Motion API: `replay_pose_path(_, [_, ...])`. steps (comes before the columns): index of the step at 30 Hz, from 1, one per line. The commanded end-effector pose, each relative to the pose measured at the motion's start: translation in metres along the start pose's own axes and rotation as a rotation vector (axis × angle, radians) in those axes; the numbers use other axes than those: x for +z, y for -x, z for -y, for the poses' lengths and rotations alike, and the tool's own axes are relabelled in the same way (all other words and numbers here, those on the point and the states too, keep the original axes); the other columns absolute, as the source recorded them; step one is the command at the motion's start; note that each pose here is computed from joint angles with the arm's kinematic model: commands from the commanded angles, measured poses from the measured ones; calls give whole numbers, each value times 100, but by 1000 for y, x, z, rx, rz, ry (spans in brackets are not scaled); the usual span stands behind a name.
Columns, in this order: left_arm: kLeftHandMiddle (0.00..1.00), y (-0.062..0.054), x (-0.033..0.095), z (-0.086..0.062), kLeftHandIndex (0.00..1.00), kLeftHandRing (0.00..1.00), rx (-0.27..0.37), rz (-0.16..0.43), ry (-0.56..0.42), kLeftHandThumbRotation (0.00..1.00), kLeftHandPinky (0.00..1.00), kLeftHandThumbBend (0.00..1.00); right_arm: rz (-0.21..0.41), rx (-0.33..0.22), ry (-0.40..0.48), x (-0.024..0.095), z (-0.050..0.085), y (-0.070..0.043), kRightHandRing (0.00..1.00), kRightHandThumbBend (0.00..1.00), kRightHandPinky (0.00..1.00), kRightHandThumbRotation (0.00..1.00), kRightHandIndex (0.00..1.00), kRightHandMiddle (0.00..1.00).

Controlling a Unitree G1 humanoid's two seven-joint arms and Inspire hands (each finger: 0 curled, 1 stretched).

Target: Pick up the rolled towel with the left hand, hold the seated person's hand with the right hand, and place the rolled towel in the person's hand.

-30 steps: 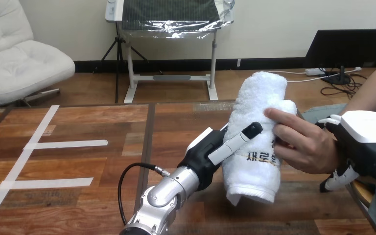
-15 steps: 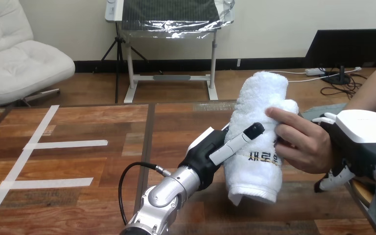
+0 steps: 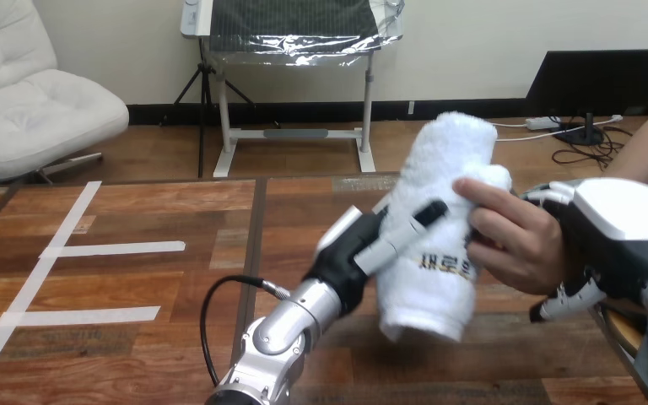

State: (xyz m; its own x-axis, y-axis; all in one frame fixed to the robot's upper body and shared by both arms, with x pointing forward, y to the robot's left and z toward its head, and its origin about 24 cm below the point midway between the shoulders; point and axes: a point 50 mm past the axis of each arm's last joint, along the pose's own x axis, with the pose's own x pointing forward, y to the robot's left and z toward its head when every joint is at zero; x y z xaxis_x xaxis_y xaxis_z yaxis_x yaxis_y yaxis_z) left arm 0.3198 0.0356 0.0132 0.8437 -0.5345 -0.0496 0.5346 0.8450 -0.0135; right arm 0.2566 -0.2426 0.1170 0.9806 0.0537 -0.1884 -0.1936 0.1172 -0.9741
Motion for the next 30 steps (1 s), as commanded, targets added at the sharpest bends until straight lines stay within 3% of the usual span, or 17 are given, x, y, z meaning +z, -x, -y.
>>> replay_pose_path(1, [100,-24,56,23,100,100,-3,264,24,90,100,84,39,-163,-54,11,27,7,93,93,82,0,85,93])
replay_pose_path(5, [100,-18,55,18,100,100,45,297,4,96,100,75,46,-201,-80,14,30,13,93,92,81,0,84,93])
replay_pose_path(11, [100,-9,54,8,100,99,60,339,-11,99,100,68,53,-232,-105,19,35,21,92,89,80,0,84,92])
replay_pose_path(30, [97,22,48,-27,100,94,117,386,-65,100,93,70,94,-312,-241,33,46,48,94,81,80,0,86,94])
